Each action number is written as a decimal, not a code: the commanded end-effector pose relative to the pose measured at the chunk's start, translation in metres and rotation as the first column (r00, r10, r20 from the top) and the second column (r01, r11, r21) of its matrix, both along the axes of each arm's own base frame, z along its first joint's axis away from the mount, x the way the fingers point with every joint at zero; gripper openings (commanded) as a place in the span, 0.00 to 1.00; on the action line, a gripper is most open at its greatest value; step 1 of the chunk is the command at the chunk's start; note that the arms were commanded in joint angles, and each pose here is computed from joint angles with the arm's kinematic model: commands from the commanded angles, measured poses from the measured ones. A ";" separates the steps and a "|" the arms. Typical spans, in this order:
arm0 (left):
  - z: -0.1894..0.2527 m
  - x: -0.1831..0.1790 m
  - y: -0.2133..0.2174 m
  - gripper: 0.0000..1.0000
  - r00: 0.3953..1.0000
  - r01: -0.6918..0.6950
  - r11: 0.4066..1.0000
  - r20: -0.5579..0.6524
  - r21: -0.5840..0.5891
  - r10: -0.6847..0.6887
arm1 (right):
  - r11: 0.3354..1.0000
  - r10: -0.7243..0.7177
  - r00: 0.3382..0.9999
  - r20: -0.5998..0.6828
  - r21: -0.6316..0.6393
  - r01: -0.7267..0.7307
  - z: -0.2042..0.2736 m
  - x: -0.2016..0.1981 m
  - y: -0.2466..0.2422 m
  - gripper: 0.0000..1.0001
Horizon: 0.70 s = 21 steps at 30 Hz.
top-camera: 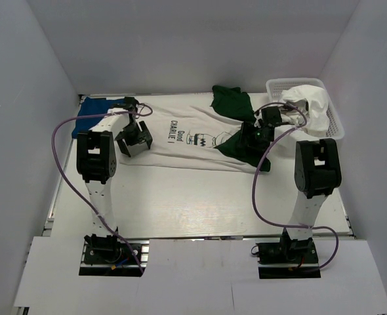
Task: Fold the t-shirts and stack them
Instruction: Fold the flattened tshirt in 1/3 of the way
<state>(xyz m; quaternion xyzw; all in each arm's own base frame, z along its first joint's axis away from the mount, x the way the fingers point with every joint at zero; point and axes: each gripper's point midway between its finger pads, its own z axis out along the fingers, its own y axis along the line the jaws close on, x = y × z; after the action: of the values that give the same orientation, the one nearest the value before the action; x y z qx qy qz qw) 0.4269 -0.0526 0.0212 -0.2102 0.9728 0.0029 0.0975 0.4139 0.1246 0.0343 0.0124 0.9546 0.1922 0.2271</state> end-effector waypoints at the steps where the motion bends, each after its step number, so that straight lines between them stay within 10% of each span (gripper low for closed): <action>1: -0.014 -0.008 0.003 1.00 0.999 -0.004 1.000 -0.038 0.015 0.004 | 0.998 -0.051 0.999 -0.007 -0.043 0.051 -0.015 0.001 -0.011 0.90; 14: -0.011 -0.188 0.013 1.00 0.953 -0.060 0.998 -0.297 0.027 0.065 | 0.980 -0.182 0.966 -0.186 -0.118 0.161 -0.013 -0.169 -0.043 0.90; 21: 0.041 -0.153 0.009 1.00 0.992 -0.071 0.997 -0.109 -0.007 0.070 | 0.950 -0.226 0.973 0.045 -0.210 0.230 0.058 -0.132 -0.066 0.90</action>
<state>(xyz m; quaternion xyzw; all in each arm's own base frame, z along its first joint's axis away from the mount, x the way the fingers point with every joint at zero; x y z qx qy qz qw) 0.2318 -0.0435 0.0253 -0.2376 0.9697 0.0331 -0.0459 0.2516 0.0761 0.0510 0.0930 0.9717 0.1102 0.1870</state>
